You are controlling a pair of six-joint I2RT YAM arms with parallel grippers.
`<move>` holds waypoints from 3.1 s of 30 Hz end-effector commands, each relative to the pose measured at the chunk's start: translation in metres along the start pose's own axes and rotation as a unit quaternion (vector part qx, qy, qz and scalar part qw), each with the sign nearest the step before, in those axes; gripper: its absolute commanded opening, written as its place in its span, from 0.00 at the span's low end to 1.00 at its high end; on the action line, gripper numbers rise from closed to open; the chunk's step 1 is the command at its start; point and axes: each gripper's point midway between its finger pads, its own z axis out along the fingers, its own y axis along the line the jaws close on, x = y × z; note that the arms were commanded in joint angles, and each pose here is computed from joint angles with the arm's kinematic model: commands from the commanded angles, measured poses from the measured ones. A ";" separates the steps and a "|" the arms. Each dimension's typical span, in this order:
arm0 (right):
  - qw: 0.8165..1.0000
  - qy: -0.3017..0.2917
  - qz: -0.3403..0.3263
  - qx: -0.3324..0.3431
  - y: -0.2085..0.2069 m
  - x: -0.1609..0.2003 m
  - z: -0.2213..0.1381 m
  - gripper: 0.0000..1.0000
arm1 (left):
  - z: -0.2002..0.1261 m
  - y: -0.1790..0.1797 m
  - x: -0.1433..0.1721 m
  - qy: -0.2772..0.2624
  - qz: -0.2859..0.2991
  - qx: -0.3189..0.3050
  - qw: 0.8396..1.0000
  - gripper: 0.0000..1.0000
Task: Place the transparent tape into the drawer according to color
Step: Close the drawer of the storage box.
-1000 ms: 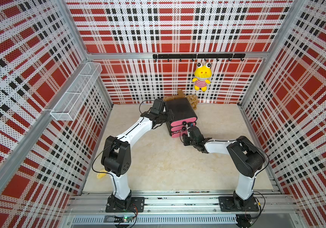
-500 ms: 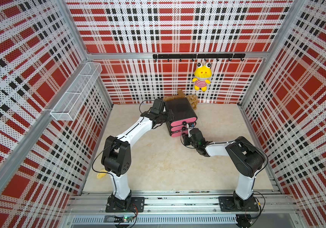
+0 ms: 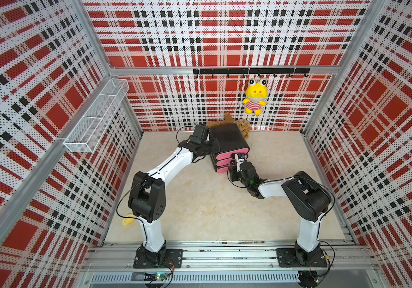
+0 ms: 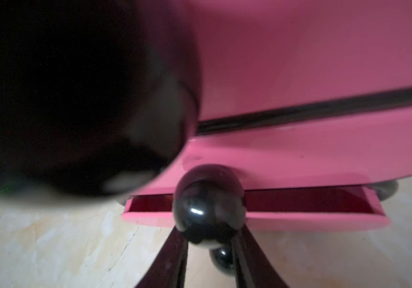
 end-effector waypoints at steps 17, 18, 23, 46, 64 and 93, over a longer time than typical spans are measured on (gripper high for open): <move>0.998 0.059 0.003 -0.003 0.001 0.023 -0.015 0.45 | 0.010 -0.003 0.009 0.023 0.013 0.005 1.000 0.59; 0.998 0.061 0.006 -0.004 0.001 0.023 -0.012 0.45 | 0.009 -0.003 0.009 0.023 0.014 0.005 1.000 0.59; 0.997 0.076 0.016 -0.004 0.001 0.029 -0.002 0.45 | 0.008 -0.003 0.008 0.022 0.013 0.005 1.000 0.59; 0.999 0.003 0.018 0.036 -0.016 0.010 0.005 0.41 | 0.010 -0.007 0.013 0.030 0.018 0.008 0.999 0.58; 0.999 -0.024 0.019 0.038 -0.017 0.002 0.011 0.42 | 0.011 -0.009 0.017 0.034 0.022 0.008 0.999 0.58; 0.998 -0.006 0.006 0.055 -0.017 -0.003 0.033 0.48 | 0.017 -0.011 0.021 0.043 0.028 0.002 0.999 0.59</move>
